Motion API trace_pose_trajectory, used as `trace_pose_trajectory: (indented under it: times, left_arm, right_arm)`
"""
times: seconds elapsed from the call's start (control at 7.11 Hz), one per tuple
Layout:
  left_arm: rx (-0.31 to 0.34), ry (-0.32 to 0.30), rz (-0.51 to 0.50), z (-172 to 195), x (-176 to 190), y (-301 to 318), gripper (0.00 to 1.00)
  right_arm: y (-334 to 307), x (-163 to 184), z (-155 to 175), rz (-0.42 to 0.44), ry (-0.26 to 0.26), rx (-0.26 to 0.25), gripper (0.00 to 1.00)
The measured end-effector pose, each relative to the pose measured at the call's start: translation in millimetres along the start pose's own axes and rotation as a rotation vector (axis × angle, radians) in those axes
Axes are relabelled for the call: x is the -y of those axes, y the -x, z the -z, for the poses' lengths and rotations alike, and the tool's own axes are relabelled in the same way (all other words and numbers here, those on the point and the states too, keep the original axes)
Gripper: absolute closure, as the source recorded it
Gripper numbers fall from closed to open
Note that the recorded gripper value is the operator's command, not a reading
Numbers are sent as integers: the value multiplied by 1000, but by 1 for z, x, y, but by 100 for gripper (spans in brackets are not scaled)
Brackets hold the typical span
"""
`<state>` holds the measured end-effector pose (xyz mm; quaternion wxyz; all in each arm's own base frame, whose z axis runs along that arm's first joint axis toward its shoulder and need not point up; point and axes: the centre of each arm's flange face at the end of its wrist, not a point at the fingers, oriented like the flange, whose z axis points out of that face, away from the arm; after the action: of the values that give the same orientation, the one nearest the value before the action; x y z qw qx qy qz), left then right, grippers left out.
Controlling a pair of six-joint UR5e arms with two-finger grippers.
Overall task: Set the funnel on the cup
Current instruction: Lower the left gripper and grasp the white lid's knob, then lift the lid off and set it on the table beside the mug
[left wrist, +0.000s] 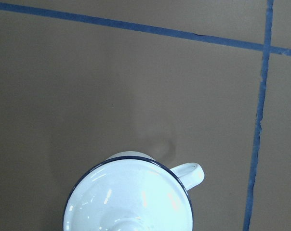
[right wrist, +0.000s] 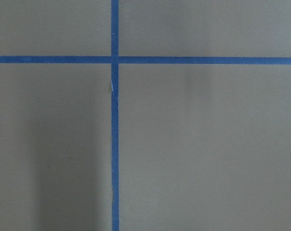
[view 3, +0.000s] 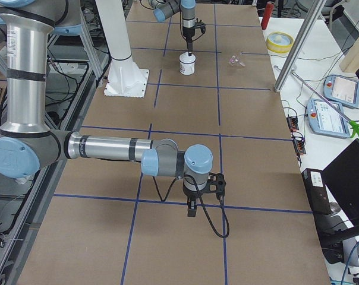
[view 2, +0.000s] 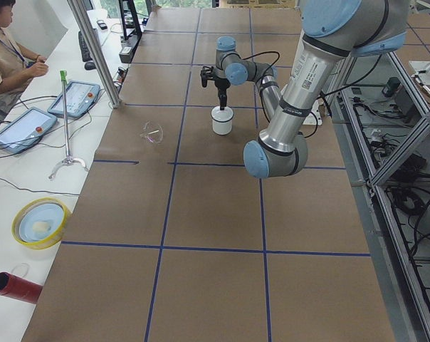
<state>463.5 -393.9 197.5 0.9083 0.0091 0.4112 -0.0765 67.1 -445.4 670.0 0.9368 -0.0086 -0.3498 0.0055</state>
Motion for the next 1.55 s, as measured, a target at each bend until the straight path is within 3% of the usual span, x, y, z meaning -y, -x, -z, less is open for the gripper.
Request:
trace_pose_trajectory:
  times: [0.14, 0.28, 0.7, 0.84, 1.12, 1.55]
  left_arm:
    - [3, 2, -2, -2, -1, 0, 34]
    - [5, 3, -2, -3, -2, 1, 40]
    - [16, 6, 1, -7, -3, 7, 40]
    - [19, 7, 2, -8, -3, 9, 51]
    - [19, 7, 2, -7, -3, 10, 100]
    - [29, 3, 2, 8, -3, 13, 100]
  right_arm:
    - [0, 0, 0, 0, 0, 0, 0]
    - [0, 0, 0, 0, 0, 0, 0]
    - [0, 0, 0, 0, 0, 0, 0]
    - [0, 0, 0, 0, 0, 0, 0]
    - [0, 0, 0, 0, 0, 0, 0]
    - [0, 0, 0, 0, 0, 0, 0]
